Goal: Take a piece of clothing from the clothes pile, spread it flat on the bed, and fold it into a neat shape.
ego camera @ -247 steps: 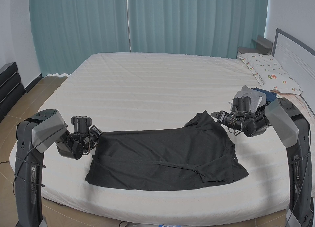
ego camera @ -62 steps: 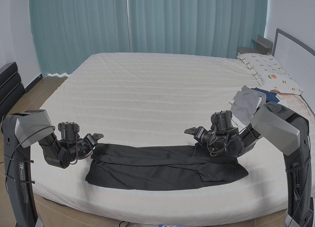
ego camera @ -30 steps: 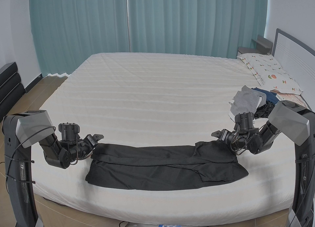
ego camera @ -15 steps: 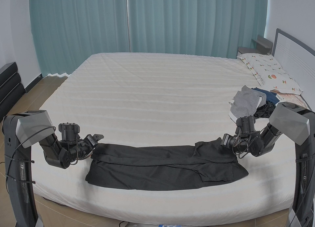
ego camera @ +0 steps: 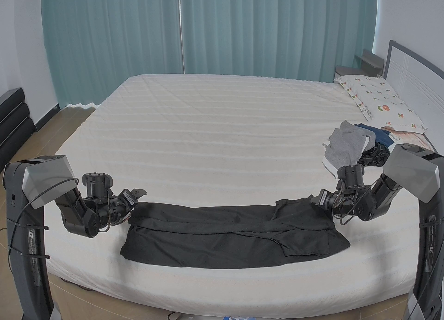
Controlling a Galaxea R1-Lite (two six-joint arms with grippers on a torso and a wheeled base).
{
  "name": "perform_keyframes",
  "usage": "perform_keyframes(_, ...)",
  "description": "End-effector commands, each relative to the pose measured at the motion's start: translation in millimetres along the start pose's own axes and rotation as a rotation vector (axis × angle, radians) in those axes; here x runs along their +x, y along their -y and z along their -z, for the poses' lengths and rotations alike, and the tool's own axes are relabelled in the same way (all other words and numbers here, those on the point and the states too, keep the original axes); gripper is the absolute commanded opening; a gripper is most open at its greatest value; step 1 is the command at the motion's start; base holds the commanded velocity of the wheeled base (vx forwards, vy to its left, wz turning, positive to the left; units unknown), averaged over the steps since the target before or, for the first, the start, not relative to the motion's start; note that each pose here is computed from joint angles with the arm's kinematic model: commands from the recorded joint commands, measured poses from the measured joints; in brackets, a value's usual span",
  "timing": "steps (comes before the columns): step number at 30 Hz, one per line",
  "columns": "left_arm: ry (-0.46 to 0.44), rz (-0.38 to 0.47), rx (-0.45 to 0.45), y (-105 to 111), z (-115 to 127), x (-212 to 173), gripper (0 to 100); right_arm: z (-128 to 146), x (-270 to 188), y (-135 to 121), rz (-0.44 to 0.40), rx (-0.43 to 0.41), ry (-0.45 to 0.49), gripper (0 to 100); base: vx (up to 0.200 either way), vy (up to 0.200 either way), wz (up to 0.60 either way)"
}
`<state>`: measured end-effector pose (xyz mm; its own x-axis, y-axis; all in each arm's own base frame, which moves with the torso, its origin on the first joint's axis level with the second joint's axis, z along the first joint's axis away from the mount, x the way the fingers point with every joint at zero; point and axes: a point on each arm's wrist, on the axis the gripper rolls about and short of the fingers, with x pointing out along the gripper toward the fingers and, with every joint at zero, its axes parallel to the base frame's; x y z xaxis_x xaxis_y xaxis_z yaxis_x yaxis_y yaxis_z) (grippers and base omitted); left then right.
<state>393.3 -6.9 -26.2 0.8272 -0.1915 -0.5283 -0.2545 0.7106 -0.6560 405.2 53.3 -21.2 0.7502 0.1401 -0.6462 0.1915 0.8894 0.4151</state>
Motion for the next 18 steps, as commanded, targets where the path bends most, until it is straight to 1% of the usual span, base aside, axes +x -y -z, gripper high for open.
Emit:
perform_keyframes(1,0.004,0.001,0.0,0.1,-0.7,0.1,100,-8.6,-9.1,-4.5,-0.016,0.008,0.025,100,0.0,0.0,0.0)
perform_keyframes(6,0.011,0.008,0.002,2.0,-3.1,1.7,100,-18.2,-29.6,6.1,-0.006,0.037,0.047,100,0.0,0.0,0.0)
perform_keyframes(8,0.006,0.01,0.003,3.1,-1.0,2.9,100,-16.4,-35.9,12.1,0.006,0.088,0.045,100,0.0,0.0,0.0)
perform_keyframes(11,-0.004,0.017,0.011,6.7,3.6,5.0,100,-14.3,-40.9,14.6,-0.005,0.19,0.053,100,0.0,0.0,0.0)
perform_keyframes(13,-0.01,0.016,0.013,6.1,6.1,7.9,100,-13.0,-41.2,20.4,-0.01,0.239,0.058,100,0.0,0.0,0.0)
perform_keyframes(15,-0.013,0.016,0.016,6.1,8.0,11.1,100,-11.4,-40.1,24.6,-0.033,0.26,0.052,100,0.0,0.0,0.0)
perform_keyframes(17,-0.012,0.015,0.017,6.2,8.5,12.0,100,-9.8,-39.9,25.8,-0.043,0.263,0.045,100,0.0,0.0,0.0)
perform_keyframes(18,-0.003,0.014,0.019,6.7,7.9,15.3,100,-5.9,-37.1,33.3,-0.056,0.283,0.027,100,0.0,0.0,0.0)
